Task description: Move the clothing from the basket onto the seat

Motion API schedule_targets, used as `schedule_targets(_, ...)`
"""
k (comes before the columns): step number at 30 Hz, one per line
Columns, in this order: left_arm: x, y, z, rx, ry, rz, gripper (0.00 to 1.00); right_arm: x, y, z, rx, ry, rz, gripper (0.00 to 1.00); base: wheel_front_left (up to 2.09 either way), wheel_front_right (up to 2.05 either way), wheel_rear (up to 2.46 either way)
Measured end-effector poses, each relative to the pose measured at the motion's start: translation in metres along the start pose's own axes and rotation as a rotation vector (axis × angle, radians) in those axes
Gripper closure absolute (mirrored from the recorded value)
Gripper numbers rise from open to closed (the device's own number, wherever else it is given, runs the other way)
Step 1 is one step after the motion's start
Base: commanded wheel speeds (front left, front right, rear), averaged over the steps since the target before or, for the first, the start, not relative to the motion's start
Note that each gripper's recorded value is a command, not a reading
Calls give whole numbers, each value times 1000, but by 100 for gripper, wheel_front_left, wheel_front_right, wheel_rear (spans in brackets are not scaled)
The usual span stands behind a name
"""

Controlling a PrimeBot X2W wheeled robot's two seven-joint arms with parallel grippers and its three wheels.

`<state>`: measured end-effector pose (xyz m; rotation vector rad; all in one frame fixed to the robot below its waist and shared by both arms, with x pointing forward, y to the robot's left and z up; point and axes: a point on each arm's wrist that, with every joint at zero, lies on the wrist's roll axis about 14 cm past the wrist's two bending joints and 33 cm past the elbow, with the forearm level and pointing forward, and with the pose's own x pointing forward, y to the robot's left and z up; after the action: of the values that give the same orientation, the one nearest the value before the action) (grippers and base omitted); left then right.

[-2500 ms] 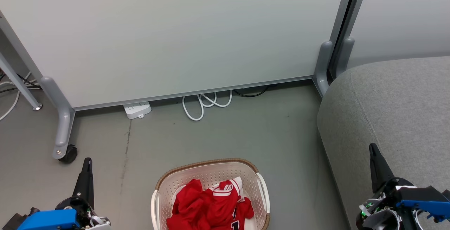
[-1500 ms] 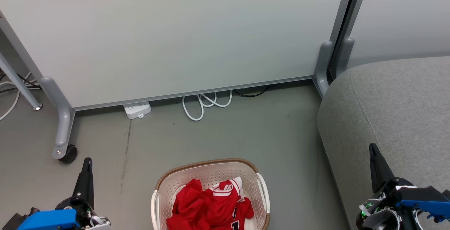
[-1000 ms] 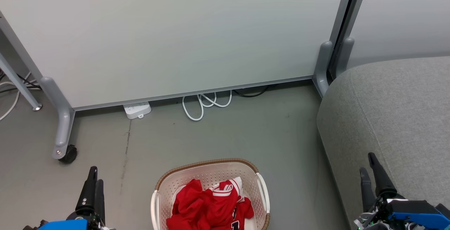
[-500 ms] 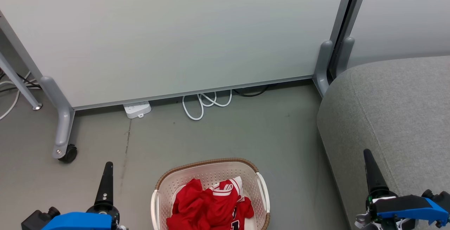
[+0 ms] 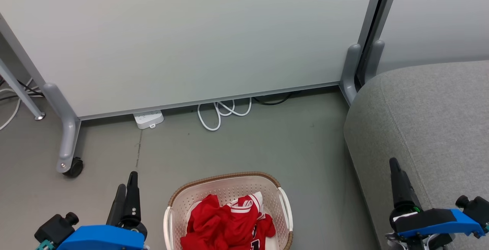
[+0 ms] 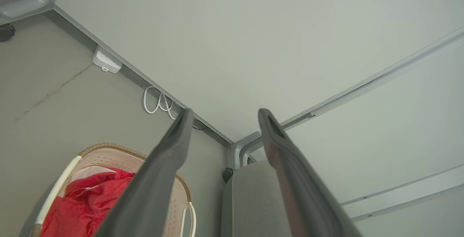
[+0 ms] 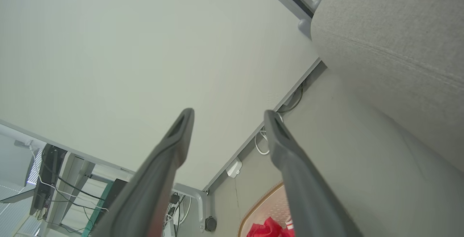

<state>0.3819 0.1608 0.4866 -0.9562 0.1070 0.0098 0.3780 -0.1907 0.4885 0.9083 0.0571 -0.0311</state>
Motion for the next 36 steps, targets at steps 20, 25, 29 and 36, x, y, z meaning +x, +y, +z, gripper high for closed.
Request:
schedule_targets(20,2,-11,-10,272,-3,-35,0,1,9,5,-277,-28,34,0,0,0,0)
schedule_targets(25,3,-14,-11,328,-8,-47,0,1,12,5,-340,-29,43,0,0,0,0)
schedule_targets(29,4,-16,-13,375,-12,-54,0,2,14,4,-389,-25,50,0,0,0,0)
schedule_targets(36,5,-19,-11,454,-30,-64,0,2,17,3,-470,-25,64,0,0,0,0)
